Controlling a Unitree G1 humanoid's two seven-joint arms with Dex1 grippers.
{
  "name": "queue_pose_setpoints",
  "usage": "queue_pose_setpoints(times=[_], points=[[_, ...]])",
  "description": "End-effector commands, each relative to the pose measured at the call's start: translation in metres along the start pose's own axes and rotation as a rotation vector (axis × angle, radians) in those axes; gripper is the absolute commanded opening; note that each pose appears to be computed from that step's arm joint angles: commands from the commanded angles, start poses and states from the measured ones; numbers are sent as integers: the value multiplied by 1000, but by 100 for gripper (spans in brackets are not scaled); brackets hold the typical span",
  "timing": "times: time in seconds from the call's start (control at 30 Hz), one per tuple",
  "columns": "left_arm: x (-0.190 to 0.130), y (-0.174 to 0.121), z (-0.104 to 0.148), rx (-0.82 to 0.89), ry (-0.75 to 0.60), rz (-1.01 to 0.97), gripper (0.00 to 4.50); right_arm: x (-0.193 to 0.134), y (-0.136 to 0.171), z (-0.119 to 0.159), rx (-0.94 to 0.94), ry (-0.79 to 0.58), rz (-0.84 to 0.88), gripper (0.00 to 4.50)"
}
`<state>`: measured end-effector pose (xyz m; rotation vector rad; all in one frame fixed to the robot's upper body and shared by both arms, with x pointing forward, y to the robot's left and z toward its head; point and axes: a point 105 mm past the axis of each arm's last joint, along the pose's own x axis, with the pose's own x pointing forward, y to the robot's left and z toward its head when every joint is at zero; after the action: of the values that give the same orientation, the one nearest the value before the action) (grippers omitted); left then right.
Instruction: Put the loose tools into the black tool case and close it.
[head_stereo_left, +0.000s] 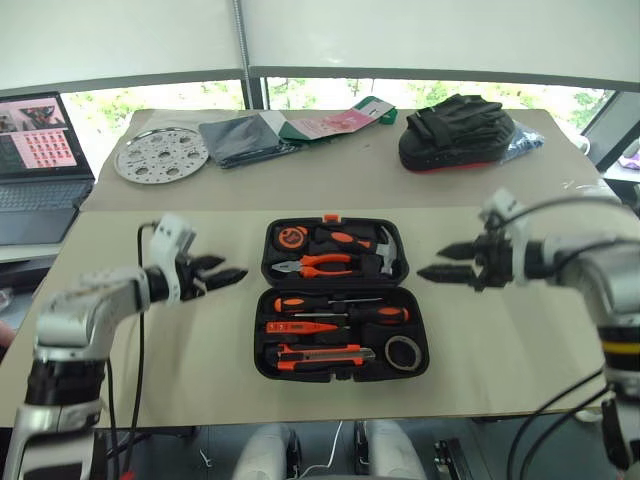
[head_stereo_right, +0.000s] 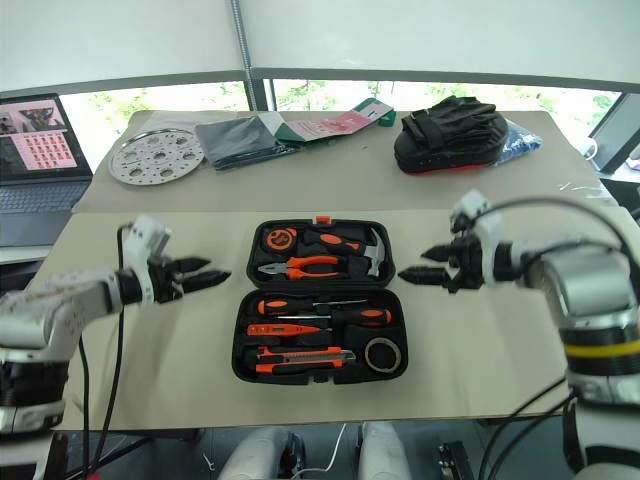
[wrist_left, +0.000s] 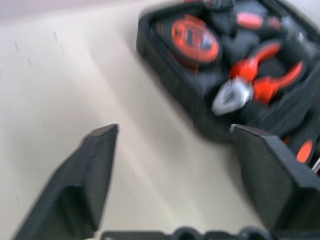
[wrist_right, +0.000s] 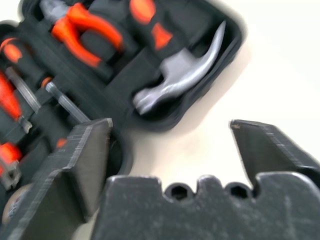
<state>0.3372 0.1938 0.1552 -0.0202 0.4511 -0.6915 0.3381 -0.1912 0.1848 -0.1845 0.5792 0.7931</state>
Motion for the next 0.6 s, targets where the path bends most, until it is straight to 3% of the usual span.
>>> queue_pose_setpoints(times=[0.03, 0.37, 0.4, 0.5, 0.6], points=[[21, -7, 3, -34, 29, 8, 401, 20, -9, 0, 146, 39, -44, 449], [48, -8, -1, -88, 53, 40, 401, 44, -23, -8, 170, 128, -150, 449], [49, -11, -1, -96, 54, 27, 405, 44, -24, -11, 174, 136, -155, 395], [55, -16, -3, -111, 55, 8, 405, 44, -26, -16, 185, 156, -162, 314], [59, -17, -7, -111, 71, 15, 405, 43, -27, -20, 195, 168, -167, 204]])
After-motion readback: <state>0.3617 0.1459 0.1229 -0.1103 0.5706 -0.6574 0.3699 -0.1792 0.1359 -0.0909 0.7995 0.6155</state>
